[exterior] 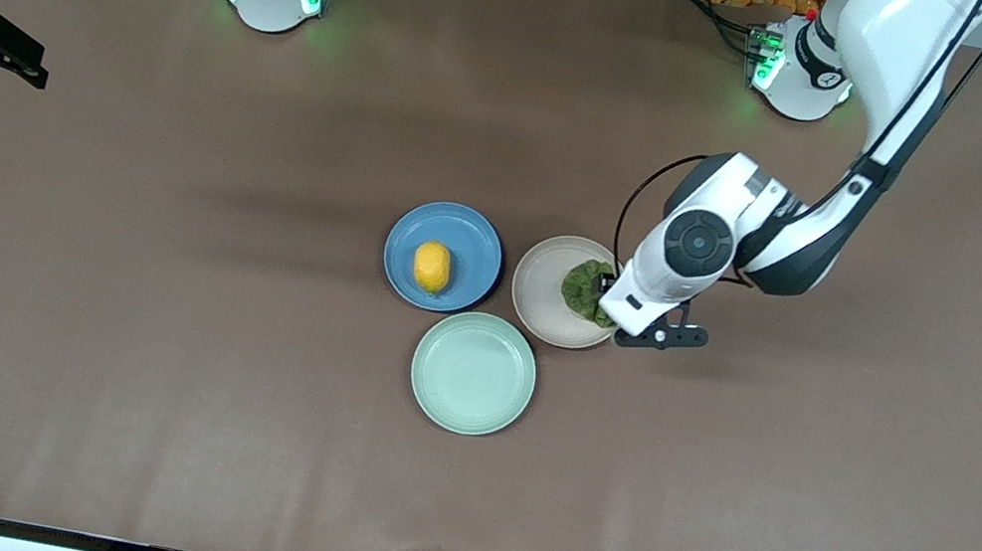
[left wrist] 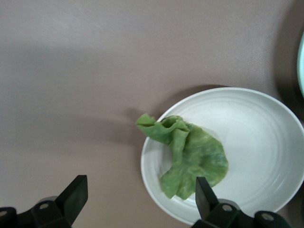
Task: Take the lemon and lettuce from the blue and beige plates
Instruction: 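Reach the left gripper down to the lettuce on the beige plate, then grasp the lettuce with the left gripper while the right gripper reaches the lemon, then lift the lettuce away with the left gripper while the right gripper grasps the lemon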
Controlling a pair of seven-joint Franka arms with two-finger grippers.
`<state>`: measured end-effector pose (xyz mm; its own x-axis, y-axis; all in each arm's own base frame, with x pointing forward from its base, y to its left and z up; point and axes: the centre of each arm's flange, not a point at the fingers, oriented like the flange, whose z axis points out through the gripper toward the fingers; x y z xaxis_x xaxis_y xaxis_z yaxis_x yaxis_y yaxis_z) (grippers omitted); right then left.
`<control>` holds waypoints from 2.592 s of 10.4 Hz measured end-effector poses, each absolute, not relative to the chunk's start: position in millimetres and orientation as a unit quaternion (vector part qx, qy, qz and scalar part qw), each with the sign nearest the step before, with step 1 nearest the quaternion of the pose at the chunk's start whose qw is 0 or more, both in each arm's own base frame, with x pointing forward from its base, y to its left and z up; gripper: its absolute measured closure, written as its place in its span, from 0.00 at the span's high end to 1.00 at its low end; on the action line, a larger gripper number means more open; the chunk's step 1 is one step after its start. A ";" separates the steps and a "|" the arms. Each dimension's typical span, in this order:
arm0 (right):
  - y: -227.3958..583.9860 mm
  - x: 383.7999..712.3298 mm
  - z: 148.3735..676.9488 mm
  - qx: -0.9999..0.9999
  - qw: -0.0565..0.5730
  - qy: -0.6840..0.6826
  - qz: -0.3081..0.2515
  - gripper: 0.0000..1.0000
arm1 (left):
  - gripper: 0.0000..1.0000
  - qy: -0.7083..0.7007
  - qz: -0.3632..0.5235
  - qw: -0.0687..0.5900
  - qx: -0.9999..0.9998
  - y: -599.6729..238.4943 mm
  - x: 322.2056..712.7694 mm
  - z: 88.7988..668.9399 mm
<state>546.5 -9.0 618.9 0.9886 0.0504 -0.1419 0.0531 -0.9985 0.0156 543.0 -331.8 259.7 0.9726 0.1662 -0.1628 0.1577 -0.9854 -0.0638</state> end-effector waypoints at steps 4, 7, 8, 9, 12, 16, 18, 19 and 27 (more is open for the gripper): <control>60.4 564.0 579.2 0.993 0.016 0.086 -0.084 1.00 | 0.99 -0.100 0.085 0.049 -0.990 -370.8 536.7 218.8; 108.9 592.5 511.5 0.989 0.012 0.102 -0.106 1.00 | 0.94 -0.099 0.093 0.056 -0.989 -374.6 533.0 199.5; 126.6 600.5 488.9 0.991 -0.002 0.082 -0.109 1.00 | 0.90 -0.099 0.094 0.056 -0.989 -375.2 532.7 197.2; 145.6 607.5 467.4 0.992 -0.009 0.059 -0.108 1.00 | 0.88 -0.098 0.095 0.057 -0.989 -376.0 532.0 194.7; 206.1 615.0 415.6 0.994 -0.008 0.028 -0.101 1.00 | 0.63 -0.098 0.097 0.058 -0.989 -376.6 531.5 191.3; 282.1 610.7 344.8 0.997 -0.022 -0.013 -0.073 1.00 | 0.10 -0.100 0.090 0.052 -0.990 -378.0 537.6 197.4; 309.9 601.9 312.4 0.997 -0.030 -0.038 -0.065 1.00 | 0.02 -0.106 0.074 0.040 -0.991 -378.8 552.2 214.8; 322.5 597.1 299.5 0.996 -0.032 -0.047 -0.063 1.00 | 0.02 -0.111 0.062 0.033 -0.991 -376.9 561.6 229.5; 381.1 546.5 212.7 0.995 -0.048 -0.080 -0.041 1.00 | 0.02 -0.136 -0.006 0.018 -0.990 -228.5 639.8 388.6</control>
<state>546.5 381.1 212.7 0.9837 -0.1560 -0.0890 -0.1638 -0.9825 -0.0883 639.8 -228.5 388.6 0.9627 0.2700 0.0169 0.2704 -0.9622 -0.0337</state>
